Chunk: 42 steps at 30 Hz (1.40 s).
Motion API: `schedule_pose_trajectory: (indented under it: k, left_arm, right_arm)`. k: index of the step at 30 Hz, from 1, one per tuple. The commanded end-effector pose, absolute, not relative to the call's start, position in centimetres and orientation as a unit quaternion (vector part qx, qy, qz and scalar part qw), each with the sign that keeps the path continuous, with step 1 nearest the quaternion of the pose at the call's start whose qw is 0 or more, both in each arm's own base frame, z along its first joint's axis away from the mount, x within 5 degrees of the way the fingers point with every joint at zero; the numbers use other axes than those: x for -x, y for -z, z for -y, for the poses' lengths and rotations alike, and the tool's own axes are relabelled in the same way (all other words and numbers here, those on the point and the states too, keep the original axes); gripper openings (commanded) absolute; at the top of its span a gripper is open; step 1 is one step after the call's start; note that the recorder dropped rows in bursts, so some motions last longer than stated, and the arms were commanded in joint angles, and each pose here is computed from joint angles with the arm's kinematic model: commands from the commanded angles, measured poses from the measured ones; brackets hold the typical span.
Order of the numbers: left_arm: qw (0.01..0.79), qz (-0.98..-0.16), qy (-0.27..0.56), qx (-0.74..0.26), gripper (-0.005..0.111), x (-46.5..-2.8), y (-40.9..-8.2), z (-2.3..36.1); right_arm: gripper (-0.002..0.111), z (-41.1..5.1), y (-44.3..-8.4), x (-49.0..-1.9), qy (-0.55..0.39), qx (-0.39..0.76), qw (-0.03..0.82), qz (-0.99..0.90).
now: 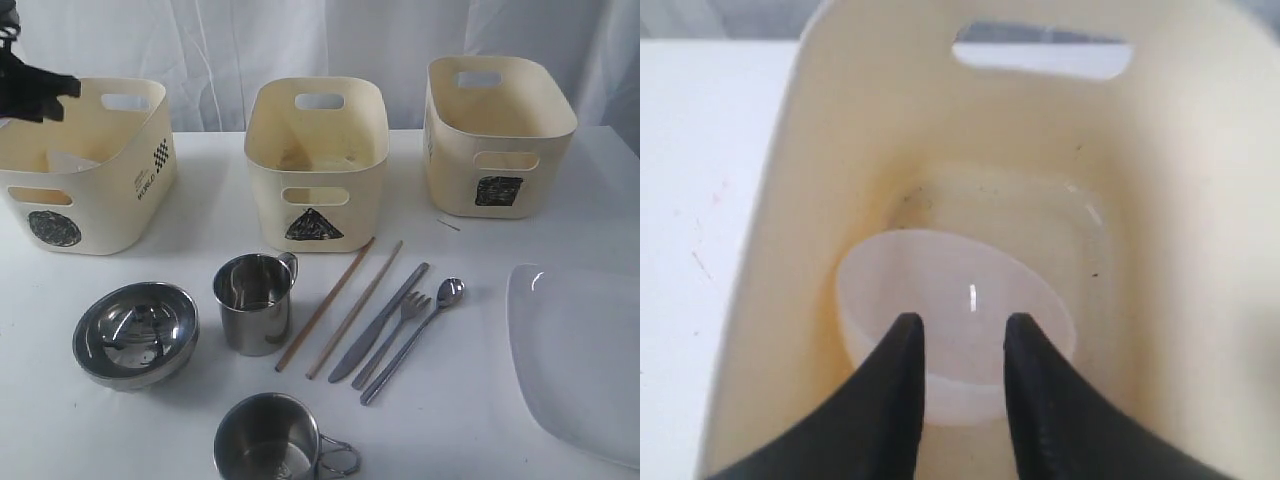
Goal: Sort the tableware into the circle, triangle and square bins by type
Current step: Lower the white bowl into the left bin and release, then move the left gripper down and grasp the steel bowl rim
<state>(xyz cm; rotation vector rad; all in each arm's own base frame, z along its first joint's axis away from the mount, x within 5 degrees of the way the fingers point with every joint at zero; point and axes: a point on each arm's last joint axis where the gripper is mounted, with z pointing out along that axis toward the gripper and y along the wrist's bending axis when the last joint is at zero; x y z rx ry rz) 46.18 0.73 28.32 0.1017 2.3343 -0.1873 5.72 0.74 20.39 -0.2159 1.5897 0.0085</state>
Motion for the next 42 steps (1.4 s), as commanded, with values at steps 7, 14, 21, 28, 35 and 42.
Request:
schedule_pose_trajectory:
  k: [7, 14, 21, 28, 35, 42]
  left_arm:
    - [0.390, -0.908, 0.137, -0.074, 0.034, -37.5, -36.7, 1.1]
    - [0.350, -0.924, 0.147, -0.049, 0.034, -28.4, -32.2, 1.8]
    - [0.338, -0.917, 0.162, -0.136, 0.035, -21.5, -27.5, 5.7]
    - [0.314, -0.930, 0.152, -0.118, 0.064, -20.5, -24.0, 5.6]
    - [0.279, -0.946, 0.134, -0.101, 0.064, -22.4, -20.8, 5.6]
    - [0.245, -0.958, 0.121, -0.086, 0.064, -23.9, -17.8, 5.6]
  right_arm:
    - [0.000, -0.7, -20.3, -5.7, -0.006, 0.095, 0.697, -0.711]
    - [0.000, -0.7, -20.3, -5.7, -0.006, 0.095, 0.697, -0.711]
    - [0.000, -0.7, -20.3, -5.7, -0.006, 0.095, 0.697, -0.711]
    - [0.000, -0.7, -20.3, -5.7, -0.006, 0.095, 0.697, -0.711]
    - [0.000, -0.7, -20.3, -5.7, -0.006, 0.095, 0.697, -0.710]
    - [0.000, -0.7, -20.3, -5.7, -0.006, 0.095, 0.697, -0.710]
